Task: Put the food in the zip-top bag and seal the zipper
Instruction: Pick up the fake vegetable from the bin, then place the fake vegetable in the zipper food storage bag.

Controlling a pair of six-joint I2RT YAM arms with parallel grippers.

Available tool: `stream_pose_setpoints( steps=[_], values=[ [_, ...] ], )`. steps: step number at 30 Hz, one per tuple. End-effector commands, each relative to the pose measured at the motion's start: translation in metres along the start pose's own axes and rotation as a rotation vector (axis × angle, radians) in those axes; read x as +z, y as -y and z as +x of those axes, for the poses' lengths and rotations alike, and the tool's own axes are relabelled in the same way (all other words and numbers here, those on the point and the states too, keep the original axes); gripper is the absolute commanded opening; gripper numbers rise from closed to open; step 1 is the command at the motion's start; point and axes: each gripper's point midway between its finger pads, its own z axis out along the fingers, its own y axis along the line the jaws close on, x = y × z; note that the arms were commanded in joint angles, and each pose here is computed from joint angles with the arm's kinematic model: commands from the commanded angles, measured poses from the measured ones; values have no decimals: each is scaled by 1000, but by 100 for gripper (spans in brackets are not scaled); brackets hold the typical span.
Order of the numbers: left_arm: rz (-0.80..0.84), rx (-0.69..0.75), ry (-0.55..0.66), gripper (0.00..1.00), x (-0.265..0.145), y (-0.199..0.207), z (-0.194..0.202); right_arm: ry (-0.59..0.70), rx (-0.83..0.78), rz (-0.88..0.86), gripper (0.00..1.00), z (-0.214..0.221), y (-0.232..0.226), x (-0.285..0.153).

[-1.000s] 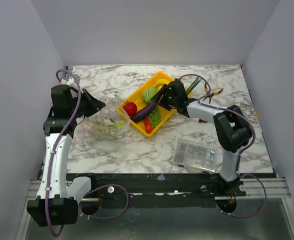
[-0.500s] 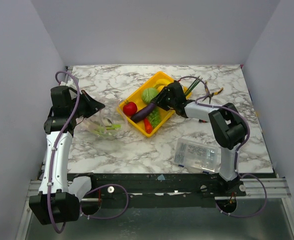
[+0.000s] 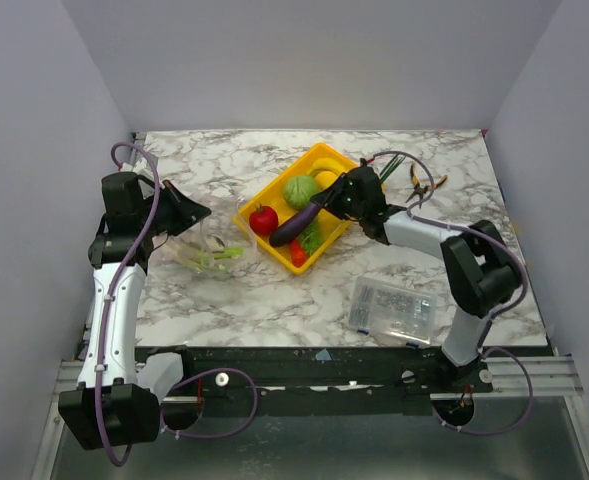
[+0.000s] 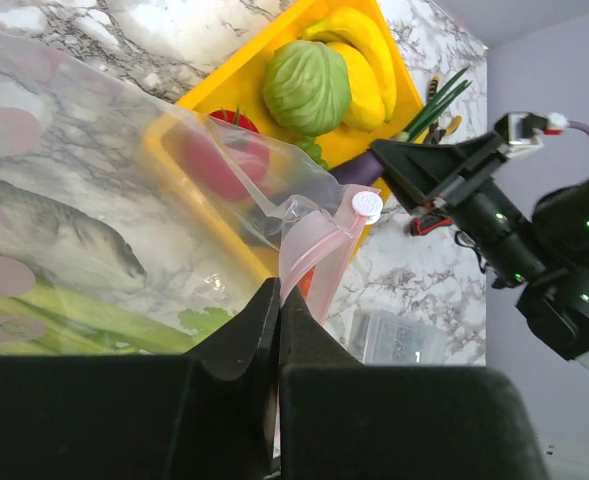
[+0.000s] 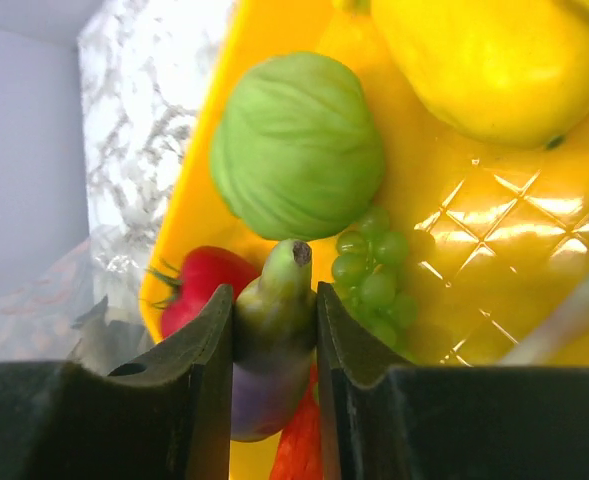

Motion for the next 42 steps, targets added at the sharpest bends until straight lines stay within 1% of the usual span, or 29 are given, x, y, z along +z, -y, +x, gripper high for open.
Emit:
stream_pose_setpoints(
  steps=[1, 4, 8, 11, 13, 15, 18, 20, 22, 27, 31, 36, 37, 42],
  values=[
    [49, -8, -6, 0, 2, 6, 0, 255, -136, -45, 0, -62, -31, -53],
    [52, -12, -13, 0, 3, 6, 2, 346, -200, -98, 0, -84, -51, -84],
    [84, -33, -42, 0, 8, 8, 6, 408, -254, -288, 0, -94, -94, -125],
    [63, -47, -58, 0, 11, 3, 7, 455, -299, -396, 0, -94, -121, -153],
    [40, -47, -61, 0, 11, 0, 7, 485, -317, -466, 0, -91, -140, -171],
    [40, -63, -64, 0, 9, 1, 9, 511, -366, -534, 0, -79, -162, -188],
    [55, -102, -78, 0, 7, 5, 14, 578, -459, -560, 0, -58, -193, -213],
    [45, -123, -80, 0, 3, 5, 16, 595, -464, -602, 0, -48, -209, -226],
    [55, -138, -83, 0, 1, 8, 19, 597, -476, -655, 0, -37, -223, -233],
    [74, -155, -95, 0, -11, 19, 21, 612, -554, -677, 0, -11, -249, -227],
    [99, -162, -87, 0, -24, 29, 24, 692, -648, -663, 0, 10, -266, -226],
    [88, -177, -85, 0, -34, 36, 24, 813, -725, -602, 0, 30, -265, -218],
    [90, -184, -87, 0, -35, 37, 24, 842, -720, -593, 0, 31, -263, -219],
    [123, -218, -117, 0, -39, 49, 23, 894, -764, -552, 0, 40, -256, -202]
  ],
)
